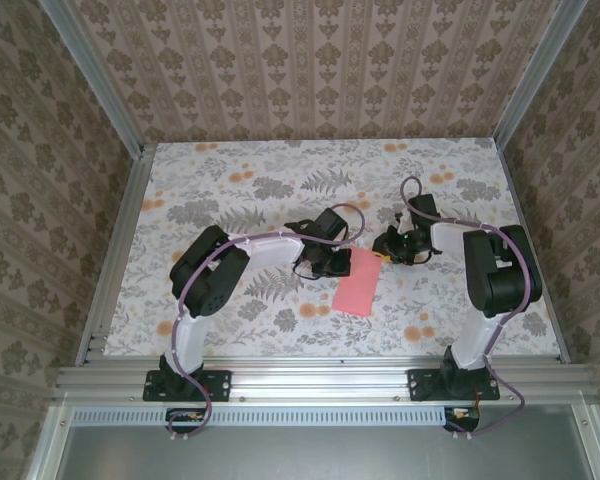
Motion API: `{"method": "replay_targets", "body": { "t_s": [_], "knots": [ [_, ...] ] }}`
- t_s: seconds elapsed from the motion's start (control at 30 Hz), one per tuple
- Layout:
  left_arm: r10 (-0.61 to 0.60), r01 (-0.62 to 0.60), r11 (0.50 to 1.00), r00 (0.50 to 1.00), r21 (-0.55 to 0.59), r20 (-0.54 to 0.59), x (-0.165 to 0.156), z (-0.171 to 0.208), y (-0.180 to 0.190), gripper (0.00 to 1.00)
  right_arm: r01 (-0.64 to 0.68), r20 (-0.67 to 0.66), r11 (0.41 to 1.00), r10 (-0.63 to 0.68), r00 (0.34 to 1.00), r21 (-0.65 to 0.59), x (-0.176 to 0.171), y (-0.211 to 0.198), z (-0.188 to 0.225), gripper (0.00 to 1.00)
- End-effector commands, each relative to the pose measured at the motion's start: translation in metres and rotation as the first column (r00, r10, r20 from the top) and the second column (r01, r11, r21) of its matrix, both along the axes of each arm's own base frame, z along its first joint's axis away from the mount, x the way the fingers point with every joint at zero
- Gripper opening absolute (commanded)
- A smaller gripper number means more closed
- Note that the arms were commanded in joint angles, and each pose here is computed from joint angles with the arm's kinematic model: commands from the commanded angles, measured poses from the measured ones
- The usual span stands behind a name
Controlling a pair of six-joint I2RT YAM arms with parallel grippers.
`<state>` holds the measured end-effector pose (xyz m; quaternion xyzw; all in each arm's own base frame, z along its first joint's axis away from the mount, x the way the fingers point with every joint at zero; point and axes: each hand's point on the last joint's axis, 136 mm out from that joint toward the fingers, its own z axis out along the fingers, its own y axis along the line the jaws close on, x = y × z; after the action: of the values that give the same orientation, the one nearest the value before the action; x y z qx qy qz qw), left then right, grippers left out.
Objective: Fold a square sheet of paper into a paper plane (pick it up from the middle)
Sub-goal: Fold the square sheet of paper in half at the center of the table.
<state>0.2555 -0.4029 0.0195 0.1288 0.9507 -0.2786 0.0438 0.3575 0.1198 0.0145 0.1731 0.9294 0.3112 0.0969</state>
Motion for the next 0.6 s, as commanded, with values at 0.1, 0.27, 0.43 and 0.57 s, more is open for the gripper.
{"method": "replay_targets", "body": {
  "t_s": [0.1,0.27,0.43,0.57],
  "knots": [
    [-0.007,0.027,0.977,0.995,0.21,-0.095,-0.033,-0.045,0.044,0.0,0.019,0.025,1.0,-0.019,1.0,0.016,0.002,-0.003,0.012,0.24],
    [-0.006,0.026,0.977,0.996,0.212,-0.094,-0.033,-0.045,0.043,0.0,0.009,0.082,0.997,-0.016,0.996,0.074,0.008,0.003,0.033,0.24],
    [-0.007,0.027,0.977,0.995,0.212,-0.095,-0.033,-0.045,0.043,0.0,0.046,0.02,0.998,-0.046,0.999,0.044,0.002,-0.005,0.01,0.24],
    [-0.009,0.029,0.977,0.995,0.212,-0.095,-0.034,-0.044,0.043,0.0,0.062,-0.043,0.998,-0.061,0.997,0.024,-0.006,-0.009,-0.014,0.24]
  ]
}}
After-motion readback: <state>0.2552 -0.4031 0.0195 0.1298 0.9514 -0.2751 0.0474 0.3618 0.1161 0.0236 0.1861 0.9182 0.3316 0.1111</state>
